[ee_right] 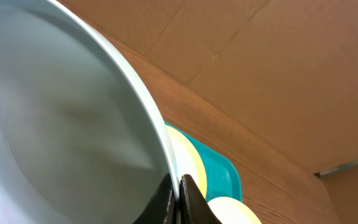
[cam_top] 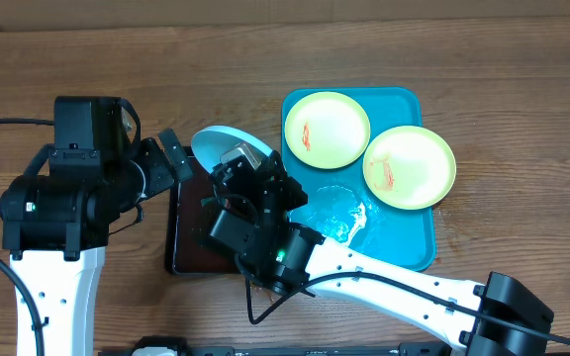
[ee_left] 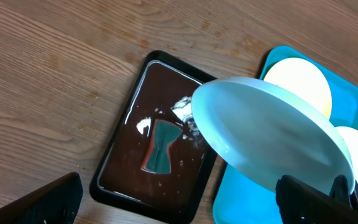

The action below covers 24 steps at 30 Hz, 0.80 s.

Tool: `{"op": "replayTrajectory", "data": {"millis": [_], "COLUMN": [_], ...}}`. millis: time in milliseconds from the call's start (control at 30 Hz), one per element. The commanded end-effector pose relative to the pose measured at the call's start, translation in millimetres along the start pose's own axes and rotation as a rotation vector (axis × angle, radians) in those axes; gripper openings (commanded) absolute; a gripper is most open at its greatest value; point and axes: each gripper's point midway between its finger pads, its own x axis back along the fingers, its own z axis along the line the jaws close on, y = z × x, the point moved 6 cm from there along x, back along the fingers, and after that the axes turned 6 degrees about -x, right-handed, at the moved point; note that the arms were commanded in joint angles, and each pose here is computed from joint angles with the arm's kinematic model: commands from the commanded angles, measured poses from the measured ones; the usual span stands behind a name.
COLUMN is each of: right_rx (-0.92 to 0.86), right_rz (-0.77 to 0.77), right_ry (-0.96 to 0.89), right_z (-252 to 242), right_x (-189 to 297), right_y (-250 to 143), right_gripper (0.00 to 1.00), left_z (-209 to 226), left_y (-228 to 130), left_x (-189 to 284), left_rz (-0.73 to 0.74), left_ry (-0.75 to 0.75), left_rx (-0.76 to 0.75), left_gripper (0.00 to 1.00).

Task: Clean dirty plates on tray and stack at the side
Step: 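Lift the white plate with the right gripper and tilt it over the black tray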

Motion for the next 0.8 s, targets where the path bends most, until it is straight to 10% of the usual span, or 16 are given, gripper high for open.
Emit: {"op": "replayTrajectory", "data": {"millis": [0, 500, 767], "right_rx": [-0.069, -0.091, -0.67], "right_rz": [-0.042, -0.017, 0.423], "right_ry": [-0.015, 0.064, 0.55], "right_z": [-16.2, -8.3, -92.4], "right_x": [11.2, 8.5, -53.3], "right_y": [19.1, 17.5, 2.9], "right_gripper": [0.04, 0.04, 0.04], "left_z": [-1.2, -1.2, -1.2], "left_y": [3.2, 3.1, 3.1], "left_x": [8.6, 8.5, 8.5], "left_rz": [-0.029, -0.029, -0.029], "left_ry": [-0.019, -0.019, -0.019], "left_rx": [0.003, 0.003, 0.003], "left_gripper": [1.0, 1.0, 1.0]}}
